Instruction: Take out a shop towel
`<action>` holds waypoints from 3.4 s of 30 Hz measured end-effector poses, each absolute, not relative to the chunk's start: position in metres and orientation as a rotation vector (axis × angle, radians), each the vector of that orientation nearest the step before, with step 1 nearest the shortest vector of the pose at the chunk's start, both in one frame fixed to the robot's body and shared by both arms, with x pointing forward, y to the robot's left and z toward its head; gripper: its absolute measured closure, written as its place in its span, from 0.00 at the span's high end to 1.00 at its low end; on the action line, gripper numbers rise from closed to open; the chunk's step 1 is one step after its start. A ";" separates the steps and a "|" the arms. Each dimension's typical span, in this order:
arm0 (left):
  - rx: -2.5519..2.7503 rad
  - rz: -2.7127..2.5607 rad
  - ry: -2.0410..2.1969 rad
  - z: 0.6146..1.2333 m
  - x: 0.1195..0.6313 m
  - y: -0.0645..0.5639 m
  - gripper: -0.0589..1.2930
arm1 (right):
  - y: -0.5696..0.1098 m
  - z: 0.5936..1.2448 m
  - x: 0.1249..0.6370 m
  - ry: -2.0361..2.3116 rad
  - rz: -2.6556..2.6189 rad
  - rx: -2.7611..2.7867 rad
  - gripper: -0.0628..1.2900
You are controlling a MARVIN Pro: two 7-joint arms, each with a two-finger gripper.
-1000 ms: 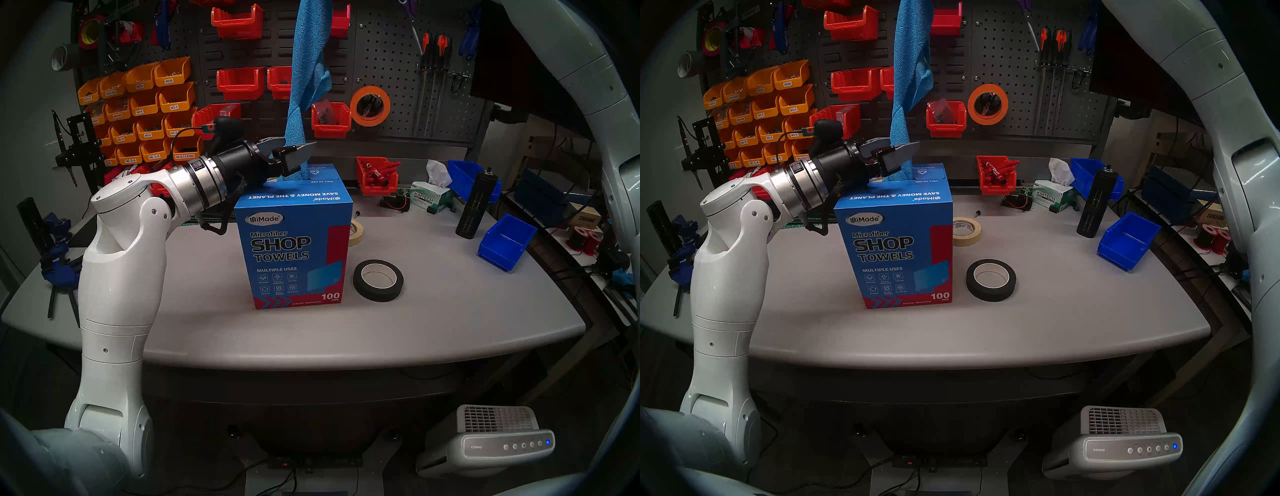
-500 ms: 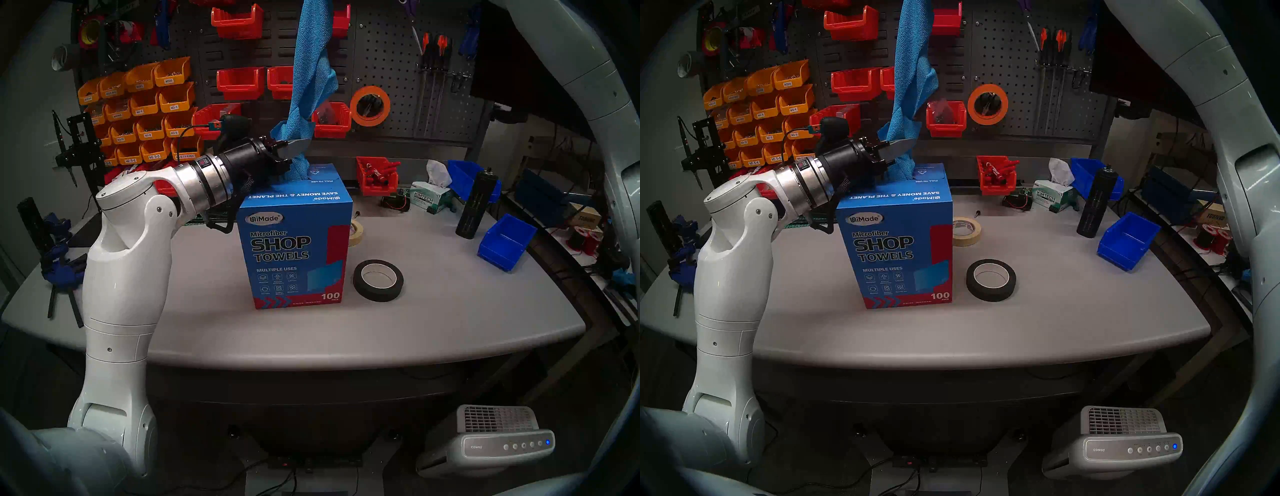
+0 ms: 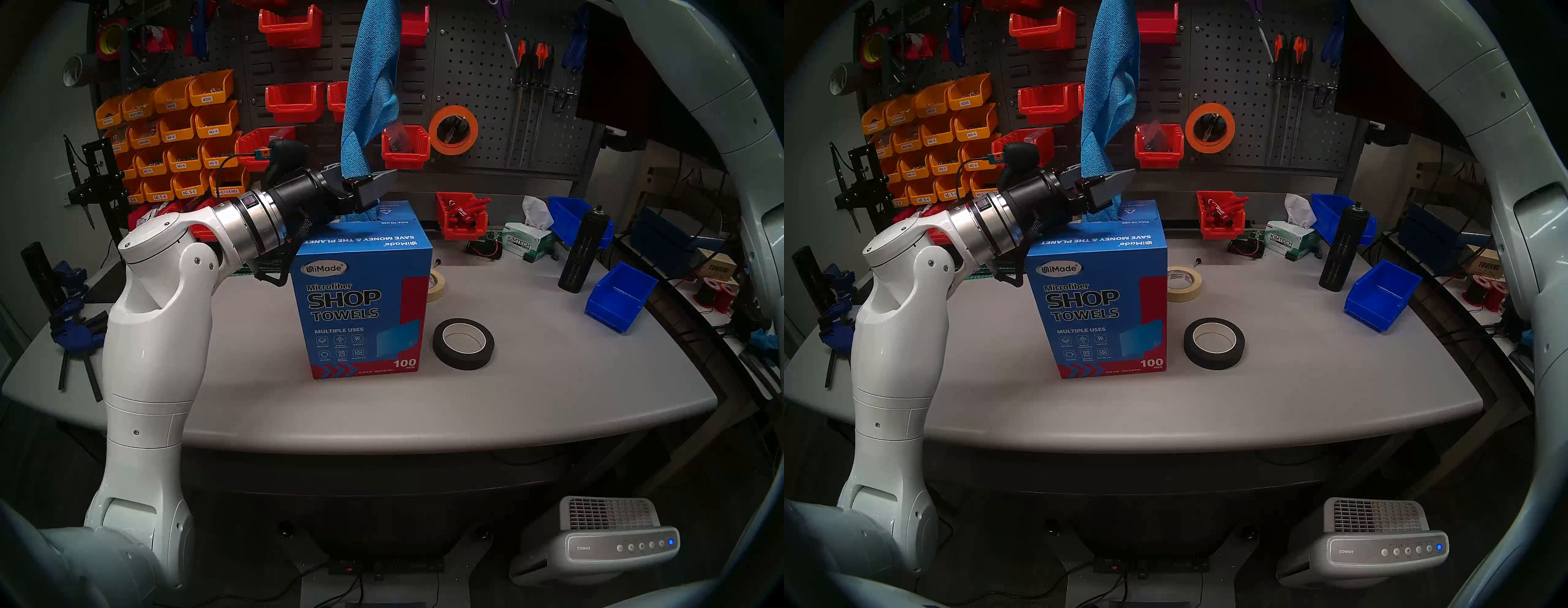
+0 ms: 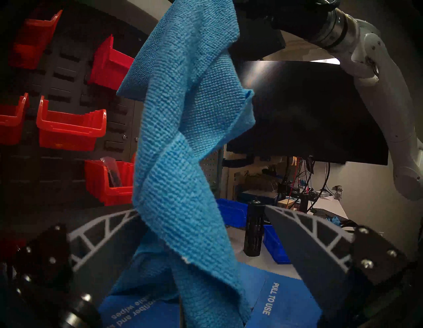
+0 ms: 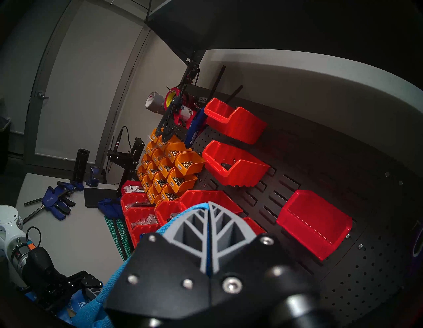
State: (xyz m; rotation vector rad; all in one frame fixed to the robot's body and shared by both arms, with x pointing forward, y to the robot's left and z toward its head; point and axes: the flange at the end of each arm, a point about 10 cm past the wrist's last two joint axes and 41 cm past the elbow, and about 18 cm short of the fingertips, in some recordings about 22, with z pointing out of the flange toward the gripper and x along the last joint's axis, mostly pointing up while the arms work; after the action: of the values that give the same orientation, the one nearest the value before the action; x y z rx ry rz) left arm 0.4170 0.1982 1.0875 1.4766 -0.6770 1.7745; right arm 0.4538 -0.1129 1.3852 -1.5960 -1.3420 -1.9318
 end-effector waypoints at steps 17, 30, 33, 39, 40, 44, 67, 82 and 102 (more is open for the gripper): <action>1.442 1.779 -0.708 1.086 0.413 0.197 0.73 | -0.093 1.391 0.454 -1.359 -1.935 -1.564 0.02; 1.413 1.782 -0.724 1.085 0.410 0.194 0.03 | -0.096 1.394 0.449 -1.356 -1.969 -1.538 0.02; 1.409 1.785 -0.726 1.085 0.409 0.194 0.03 | -0.097 1.399 0.450 -1.336 -1.992 -1.531 0.02; 1.401 1.790 -0.730 1.085 0.408 0.193 0.03 | -0.109 1.411 0.450 -1.293 -2.049 -1.530 0.02; 1.399 1.791 -0.731 1.085 0.407 0.193 0.03 | -0.114 1.413 0.449 -1.284 -2.062 -1.532 0.02; 1.397 1.791 -0.734 1.085 0.407 0.193 0.03 | -0.124 1.417 0.447 -1.270 -2.088 -1.537 0.02; 1.383 1.794 -0.785 1.085 0.403 0.179 0.03 | -0.199 1.410 0.449 -1.132 -2.158 -1.717 0.02; 1.391 1.804 -0.778 1.085 0.404 0.182 0.03 | -0.178 1.371 0.477 -1.185 -2.044 -1.811 0.02; 1.393 1.802 -0.764 1.083 0.407 0.188 0.03 | -0.201 1.343 0.430 -1.250 -1.979 -1.892 0.02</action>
State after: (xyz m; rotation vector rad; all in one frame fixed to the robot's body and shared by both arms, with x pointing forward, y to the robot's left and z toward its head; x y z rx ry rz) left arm 0.4070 0.1880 1.0830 1.3935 -0.7638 1.8023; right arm 0.4304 -0.2012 1.3433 -1.8924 -1.2500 -1.9793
